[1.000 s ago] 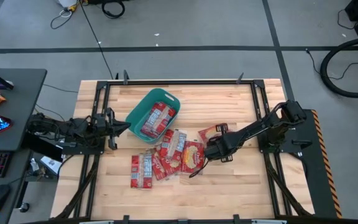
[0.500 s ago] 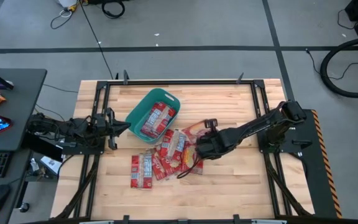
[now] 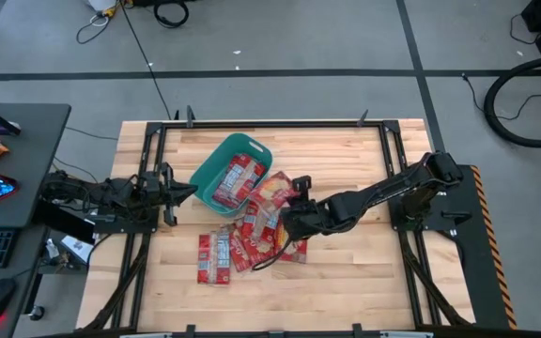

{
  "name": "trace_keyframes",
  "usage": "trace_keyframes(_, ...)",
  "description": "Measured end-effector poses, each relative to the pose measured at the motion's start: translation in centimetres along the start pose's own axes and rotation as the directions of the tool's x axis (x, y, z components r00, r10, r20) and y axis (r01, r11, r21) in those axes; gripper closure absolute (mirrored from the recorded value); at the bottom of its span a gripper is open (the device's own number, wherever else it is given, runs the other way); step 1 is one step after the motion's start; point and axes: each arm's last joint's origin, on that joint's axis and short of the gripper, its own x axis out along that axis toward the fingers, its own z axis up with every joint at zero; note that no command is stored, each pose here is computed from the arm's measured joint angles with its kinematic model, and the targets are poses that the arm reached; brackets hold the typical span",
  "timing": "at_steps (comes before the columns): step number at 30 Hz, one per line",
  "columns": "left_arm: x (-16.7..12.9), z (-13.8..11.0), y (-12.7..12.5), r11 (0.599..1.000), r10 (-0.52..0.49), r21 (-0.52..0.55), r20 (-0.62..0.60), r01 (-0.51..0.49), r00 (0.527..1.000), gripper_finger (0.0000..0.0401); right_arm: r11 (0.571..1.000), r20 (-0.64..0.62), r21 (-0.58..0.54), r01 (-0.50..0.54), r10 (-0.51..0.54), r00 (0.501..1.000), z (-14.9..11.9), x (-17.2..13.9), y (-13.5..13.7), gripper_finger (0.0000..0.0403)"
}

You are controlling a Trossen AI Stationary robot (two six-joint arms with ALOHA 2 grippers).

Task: Sort popcorn bags into baskets
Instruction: Put the red popcorn bag into the blue bin

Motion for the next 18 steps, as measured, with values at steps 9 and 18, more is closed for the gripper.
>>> trace_keyframes(9,0.0,0.0,0.0,1.000,0.000,-0.001,0.000,0.000,1.000,0.0383,0.991,0.237,0.071,0.116,-0.129,0.963,3.2,0.8,-2.2,0.0401)
trace_keyframes(18,0.0,0.0,0.0,1.000,0.000,-0.001,0.001,0.000,1.000,0.0383,0.986,0.397,0.116,0.120,-0.157,0.904,5.0,6.1,-2.8,0.0397)
